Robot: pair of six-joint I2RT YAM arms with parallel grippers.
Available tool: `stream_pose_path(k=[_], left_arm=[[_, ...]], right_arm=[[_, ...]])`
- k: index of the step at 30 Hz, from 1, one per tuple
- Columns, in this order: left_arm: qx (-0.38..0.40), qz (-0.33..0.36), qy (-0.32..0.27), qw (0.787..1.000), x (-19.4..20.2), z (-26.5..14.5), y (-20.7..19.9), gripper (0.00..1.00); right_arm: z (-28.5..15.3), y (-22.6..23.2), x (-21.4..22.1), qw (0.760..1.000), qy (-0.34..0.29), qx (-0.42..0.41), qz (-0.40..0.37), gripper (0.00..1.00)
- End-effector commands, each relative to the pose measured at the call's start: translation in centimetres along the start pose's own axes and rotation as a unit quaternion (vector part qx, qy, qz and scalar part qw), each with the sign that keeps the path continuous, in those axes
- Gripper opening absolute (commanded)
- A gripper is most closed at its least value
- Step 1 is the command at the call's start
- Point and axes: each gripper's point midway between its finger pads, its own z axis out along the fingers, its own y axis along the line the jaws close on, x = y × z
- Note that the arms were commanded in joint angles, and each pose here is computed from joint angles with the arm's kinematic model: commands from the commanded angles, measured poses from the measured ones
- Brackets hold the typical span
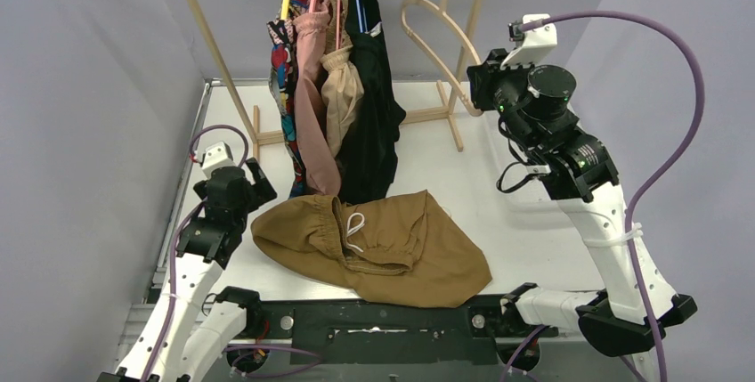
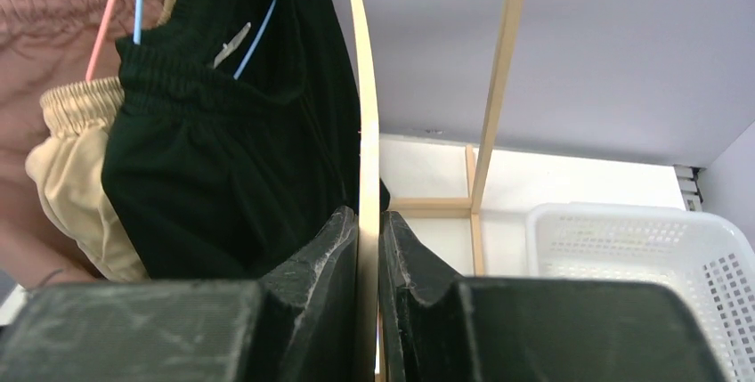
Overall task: Remove the shorts from the hanger
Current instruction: Place the hanger on the clothes rod.
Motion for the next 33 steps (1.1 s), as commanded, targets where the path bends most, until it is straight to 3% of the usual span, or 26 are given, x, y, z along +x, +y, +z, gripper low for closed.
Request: stream_pose_path(k=[1,9,27,33], left_arm=[[0.024,-0.002,-0.038,0.999,-1.7,0.2,-1.1,0.85],[0.030,0.008,-0.044,0.999,-1.8,0.7,-1.3,0.85],[0.035,0.026,-0.043,0.998,-1.2,1.5,-1.3,0.85],[0.036,0.029,-0.043,0.998,-1.1,1.5,-1.4,0.85]], right_arm=[[0.3,-0.2,-4.7,0.997,-0.069,0.013,0.012,0.00],[2.6,1.0,-6.6,0.997,-0.073,0.004,0.013,0.00],[2.8,0.9,-8.9,0.994,-0.106,0.011,0.013,0.00],[4.9,0.6,-9.0,0.997,-0.079,0.022,0.001,0.00]])
